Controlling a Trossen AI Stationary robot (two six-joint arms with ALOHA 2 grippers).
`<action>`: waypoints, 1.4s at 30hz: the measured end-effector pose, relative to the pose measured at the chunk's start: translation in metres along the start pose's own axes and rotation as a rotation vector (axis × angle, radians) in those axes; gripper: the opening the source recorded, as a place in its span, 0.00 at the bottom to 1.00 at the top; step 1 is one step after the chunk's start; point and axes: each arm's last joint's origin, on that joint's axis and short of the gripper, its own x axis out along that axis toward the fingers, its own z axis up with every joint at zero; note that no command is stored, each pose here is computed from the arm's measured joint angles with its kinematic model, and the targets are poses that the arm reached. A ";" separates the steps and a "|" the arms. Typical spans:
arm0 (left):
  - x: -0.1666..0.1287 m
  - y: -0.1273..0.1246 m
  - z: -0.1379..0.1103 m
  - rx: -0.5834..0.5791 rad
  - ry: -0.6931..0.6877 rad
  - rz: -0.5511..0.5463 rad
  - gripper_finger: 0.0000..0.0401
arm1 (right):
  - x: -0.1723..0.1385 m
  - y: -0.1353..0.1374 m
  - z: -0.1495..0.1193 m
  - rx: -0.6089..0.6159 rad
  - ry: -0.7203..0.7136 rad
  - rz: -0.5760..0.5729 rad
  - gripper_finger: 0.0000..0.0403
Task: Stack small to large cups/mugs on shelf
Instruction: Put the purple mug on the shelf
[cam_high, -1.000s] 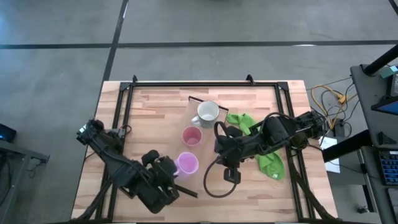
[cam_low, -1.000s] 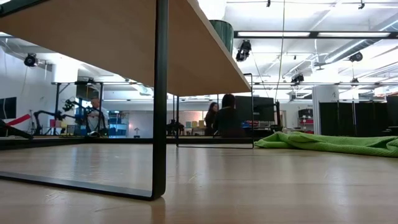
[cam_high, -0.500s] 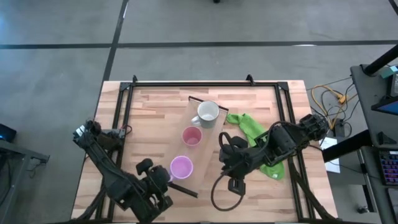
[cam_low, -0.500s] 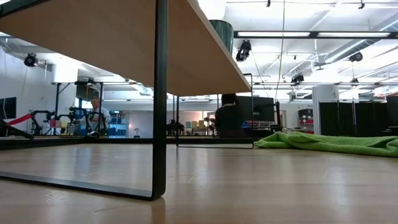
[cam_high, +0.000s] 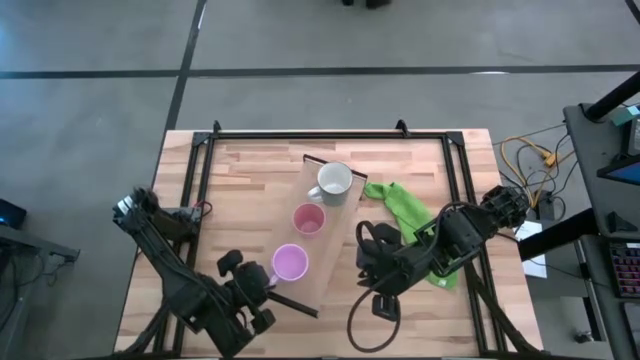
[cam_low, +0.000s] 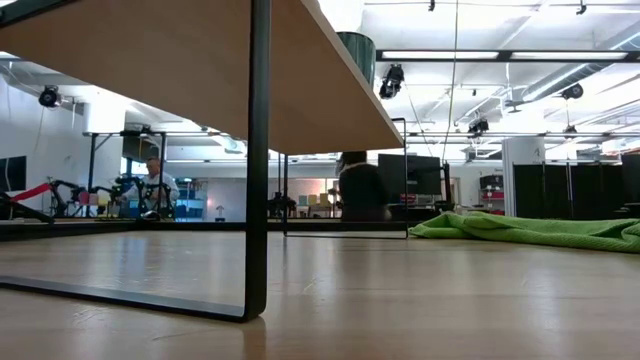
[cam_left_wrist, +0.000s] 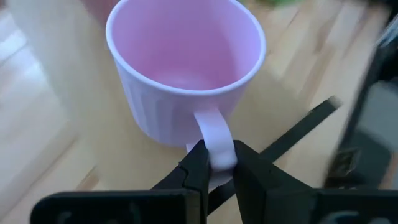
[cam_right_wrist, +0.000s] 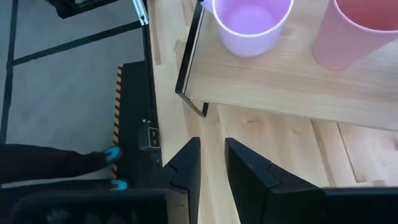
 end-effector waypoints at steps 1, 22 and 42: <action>0.000 -0.001 0.001 -0.017 -0.025 -0.020 0.07 | 0.000 0.000 0.000 -0.005 0.000 0.000 0.17; 0.011 0.029 -0.018 -0.030 -0.120 -0.148 0.07 | 0.000 0.001 -0.001 -0.086 -0.002 -0.005 0.17; 0.012 0.055 -0.026 0.009 -0.099 -0.274 0.20 | 0.000 0.003 0.001 -0.081 -0.027 0.005 0.17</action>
